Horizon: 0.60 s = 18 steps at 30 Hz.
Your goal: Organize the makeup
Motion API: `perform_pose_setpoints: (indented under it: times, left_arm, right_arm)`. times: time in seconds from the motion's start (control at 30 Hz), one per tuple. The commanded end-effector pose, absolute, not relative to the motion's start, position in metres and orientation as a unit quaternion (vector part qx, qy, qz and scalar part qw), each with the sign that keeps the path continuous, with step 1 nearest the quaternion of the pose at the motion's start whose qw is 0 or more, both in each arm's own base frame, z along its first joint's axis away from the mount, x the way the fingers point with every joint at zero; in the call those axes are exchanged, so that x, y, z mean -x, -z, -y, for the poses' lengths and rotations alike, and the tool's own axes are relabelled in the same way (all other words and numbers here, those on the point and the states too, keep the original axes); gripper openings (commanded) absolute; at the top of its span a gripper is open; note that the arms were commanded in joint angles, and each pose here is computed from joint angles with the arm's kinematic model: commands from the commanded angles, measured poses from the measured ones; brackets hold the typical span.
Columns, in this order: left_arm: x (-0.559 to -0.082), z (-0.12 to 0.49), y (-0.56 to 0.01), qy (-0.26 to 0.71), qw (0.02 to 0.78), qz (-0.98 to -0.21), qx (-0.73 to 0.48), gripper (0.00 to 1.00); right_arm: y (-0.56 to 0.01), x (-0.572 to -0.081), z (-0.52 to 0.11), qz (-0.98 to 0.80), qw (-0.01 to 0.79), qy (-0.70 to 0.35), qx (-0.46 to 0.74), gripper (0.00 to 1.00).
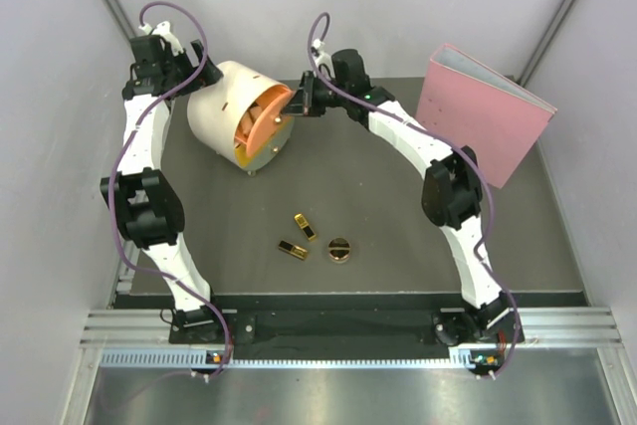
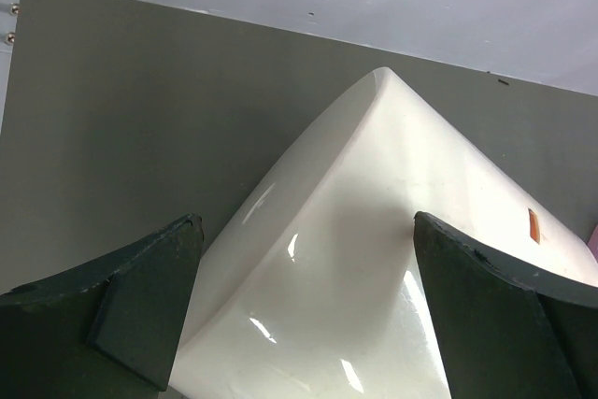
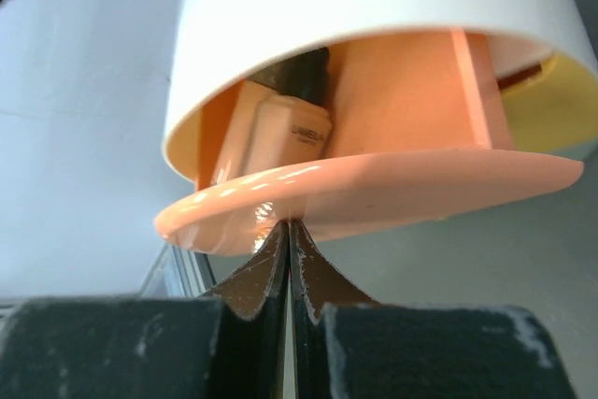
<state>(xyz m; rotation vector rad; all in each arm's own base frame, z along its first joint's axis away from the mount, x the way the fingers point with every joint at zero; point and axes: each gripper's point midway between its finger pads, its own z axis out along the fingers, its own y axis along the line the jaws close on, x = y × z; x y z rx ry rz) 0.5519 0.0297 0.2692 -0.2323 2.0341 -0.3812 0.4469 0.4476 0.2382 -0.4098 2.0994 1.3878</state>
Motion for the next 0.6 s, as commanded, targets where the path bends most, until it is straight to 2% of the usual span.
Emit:
perform_pose_setpoints:
  times: [0.0,0.2,0.57]
  left_arm:
    - [-0.543,-0.029,-0.250,0.152,0.478,-0.860,0.093,0.98]
    - [-0.542,-0.024,-0.248,0.160,0.475,-0.860,0.092,0.98]
    - [-0.540,-0.023,-0.246,0.157,0.473,-0.862,0.090,0.98]
  right_arm:
    - [-0.278,-0.450,-0.473,-0.736,0.318,-0.575,0.163,0.00]
    - [-0.261,-0.435,-0.501,-0.723,0.290,-0.602,0.175,0.00]
    - [-0.271,-0.437,-0.515,-0.702,0.315,-0.612,0.181,0.00]
